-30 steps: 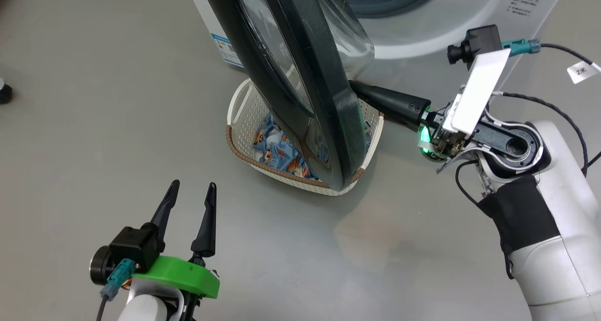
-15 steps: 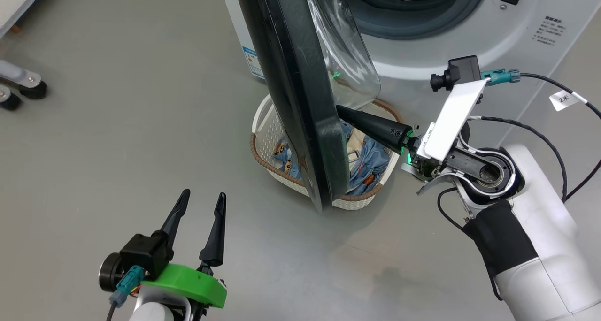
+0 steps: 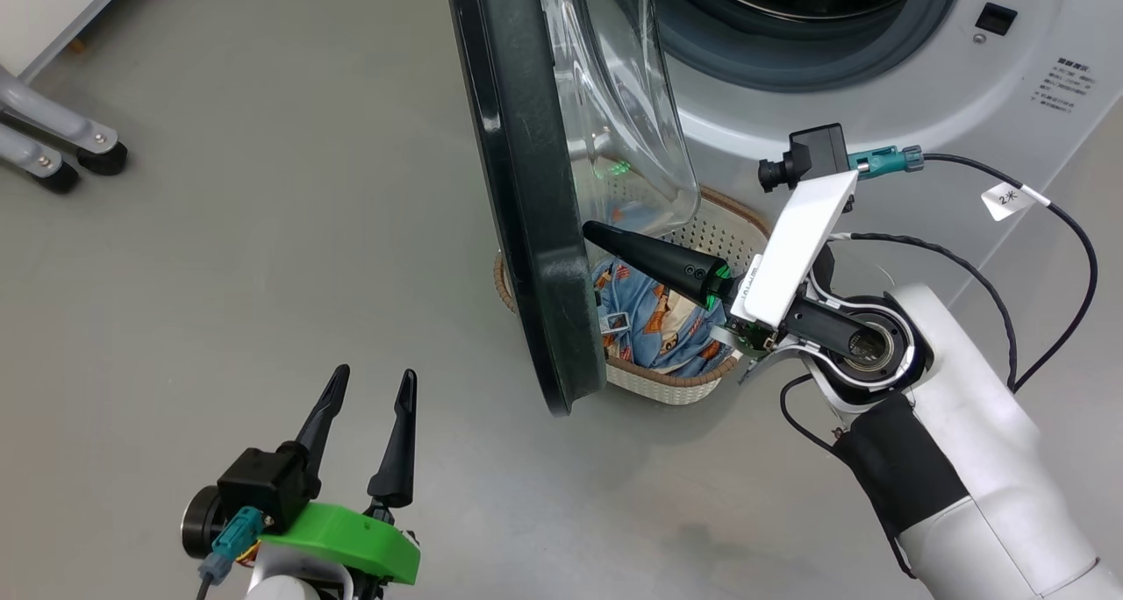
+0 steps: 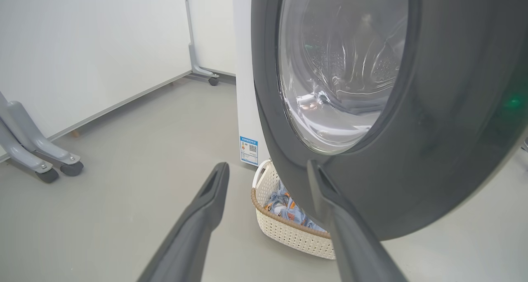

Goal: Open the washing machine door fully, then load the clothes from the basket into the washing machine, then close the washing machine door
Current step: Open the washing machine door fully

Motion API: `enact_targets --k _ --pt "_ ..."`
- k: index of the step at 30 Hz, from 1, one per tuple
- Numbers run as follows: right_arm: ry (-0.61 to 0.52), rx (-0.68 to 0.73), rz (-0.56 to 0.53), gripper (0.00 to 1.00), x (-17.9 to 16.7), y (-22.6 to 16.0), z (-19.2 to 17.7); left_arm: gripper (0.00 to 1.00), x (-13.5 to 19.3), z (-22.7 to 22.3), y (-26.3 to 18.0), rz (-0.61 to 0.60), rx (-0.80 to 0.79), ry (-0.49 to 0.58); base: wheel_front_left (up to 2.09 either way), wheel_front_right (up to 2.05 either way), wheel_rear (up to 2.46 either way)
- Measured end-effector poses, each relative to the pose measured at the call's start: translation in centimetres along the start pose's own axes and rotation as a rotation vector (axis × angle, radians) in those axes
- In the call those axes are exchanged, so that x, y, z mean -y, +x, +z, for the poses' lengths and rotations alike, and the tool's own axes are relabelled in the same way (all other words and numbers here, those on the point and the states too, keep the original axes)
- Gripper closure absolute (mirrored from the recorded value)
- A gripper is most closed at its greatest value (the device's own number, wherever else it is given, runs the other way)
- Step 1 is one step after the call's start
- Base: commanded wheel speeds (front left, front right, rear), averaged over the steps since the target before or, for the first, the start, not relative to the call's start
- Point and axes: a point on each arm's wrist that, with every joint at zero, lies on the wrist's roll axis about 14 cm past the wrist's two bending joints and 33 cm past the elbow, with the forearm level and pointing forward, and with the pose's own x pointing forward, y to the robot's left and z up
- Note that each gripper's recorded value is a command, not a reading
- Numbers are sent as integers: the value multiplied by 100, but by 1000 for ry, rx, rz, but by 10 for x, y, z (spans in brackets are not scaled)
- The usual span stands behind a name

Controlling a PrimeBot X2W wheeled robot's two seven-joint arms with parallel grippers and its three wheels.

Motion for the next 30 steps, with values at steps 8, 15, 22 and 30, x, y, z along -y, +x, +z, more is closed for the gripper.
enact_targets --k 8,15,22,30 --pt "-1 -14 9 100 -3 9 -10 0 0 1 -4 4 4 -7 0 0 0" --pt "13 -43 29 100 -10 18 -25 0 -5 6 -7 18 21 -7 0 0 0" --pt "15 -16 26 100 -11 19 -23 0 -10 11 -8 31 39 -8 0 0 0" --pt "-18 27 1 100 -15 13 -18 0 -16 14 -11 45 54 -13 0 0 0"
